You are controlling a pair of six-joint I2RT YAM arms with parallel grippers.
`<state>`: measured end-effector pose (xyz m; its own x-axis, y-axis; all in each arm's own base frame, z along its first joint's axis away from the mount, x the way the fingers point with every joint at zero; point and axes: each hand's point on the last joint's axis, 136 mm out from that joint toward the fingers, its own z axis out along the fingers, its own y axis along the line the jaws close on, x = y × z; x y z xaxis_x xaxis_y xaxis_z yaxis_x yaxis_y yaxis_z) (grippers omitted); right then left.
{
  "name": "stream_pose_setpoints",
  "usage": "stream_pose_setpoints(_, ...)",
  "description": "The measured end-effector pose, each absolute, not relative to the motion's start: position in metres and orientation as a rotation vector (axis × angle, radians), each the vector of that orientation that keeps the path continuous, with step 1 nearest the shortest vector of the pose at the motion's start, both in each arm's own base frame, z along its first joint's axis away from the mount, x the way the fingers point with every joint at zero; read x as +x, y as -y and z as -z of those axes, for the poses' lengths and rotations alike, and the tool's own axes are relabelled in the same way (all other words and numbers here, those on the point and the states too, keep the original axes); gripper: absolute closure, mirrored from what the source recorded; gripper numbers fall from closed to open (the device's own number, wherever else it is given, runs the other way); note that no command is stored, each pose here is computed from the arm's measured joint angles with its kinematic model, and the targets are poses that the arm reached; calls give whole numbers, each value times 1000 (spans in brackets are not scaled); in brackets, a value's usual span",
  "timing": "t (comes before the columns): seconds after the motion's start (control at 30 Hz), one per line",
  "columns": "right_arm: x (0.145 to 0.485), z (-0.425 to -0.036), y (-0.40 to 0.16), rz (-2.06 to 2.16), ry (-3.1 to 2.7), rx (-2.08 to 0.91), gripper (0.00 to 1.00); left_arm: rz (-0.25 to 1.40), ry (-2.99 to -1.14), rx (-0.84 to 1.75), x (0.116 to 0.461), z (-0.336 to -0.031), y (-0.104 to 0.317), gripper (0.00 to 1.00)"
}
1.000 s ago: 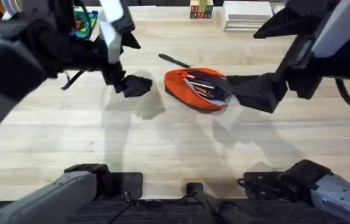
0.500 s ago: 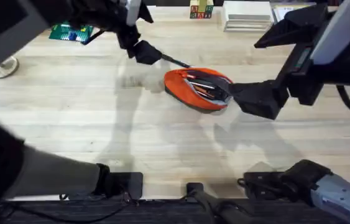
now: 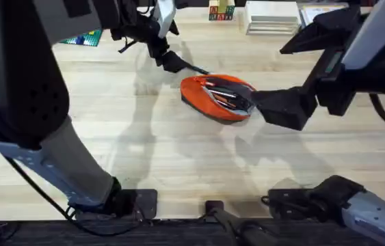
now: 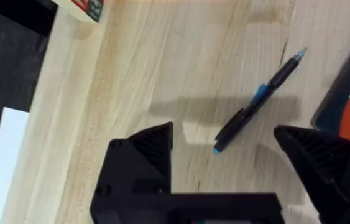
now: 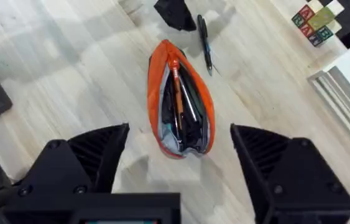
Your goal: Unzip the bag, pick up the pens from the table one at a time and place them inside, then zip the bag closed.
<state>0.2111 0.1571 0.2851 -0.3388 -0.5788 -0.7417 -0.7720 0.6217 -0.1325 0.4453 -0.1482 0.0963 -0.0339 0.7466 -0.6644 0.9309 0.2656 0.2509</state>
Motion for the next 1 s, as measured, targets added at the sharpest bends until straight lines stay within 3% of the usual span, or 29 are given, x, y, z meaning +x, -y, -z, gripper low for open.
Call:
stream_pose_setpoints(0.43,211,-285,-157,-317,-2059,-1044,3,329,-1836,1529,447,-87,148,7)
stream_pose_setpoints(0.63,211,-285,-157,-319,-2061,-1041,3,167,-1875,1630,445,-75,160,9)
stream_pose_setpoints(0.87,211,-285,-157,-319,-2061,-1040,3,60,-1705,1754,444,-82,209,10)
stream_pose_setpoints(1.0,211,-285,-157,-327,-2070,-1026,3,41,-1700,1759,446,-82,208,10)
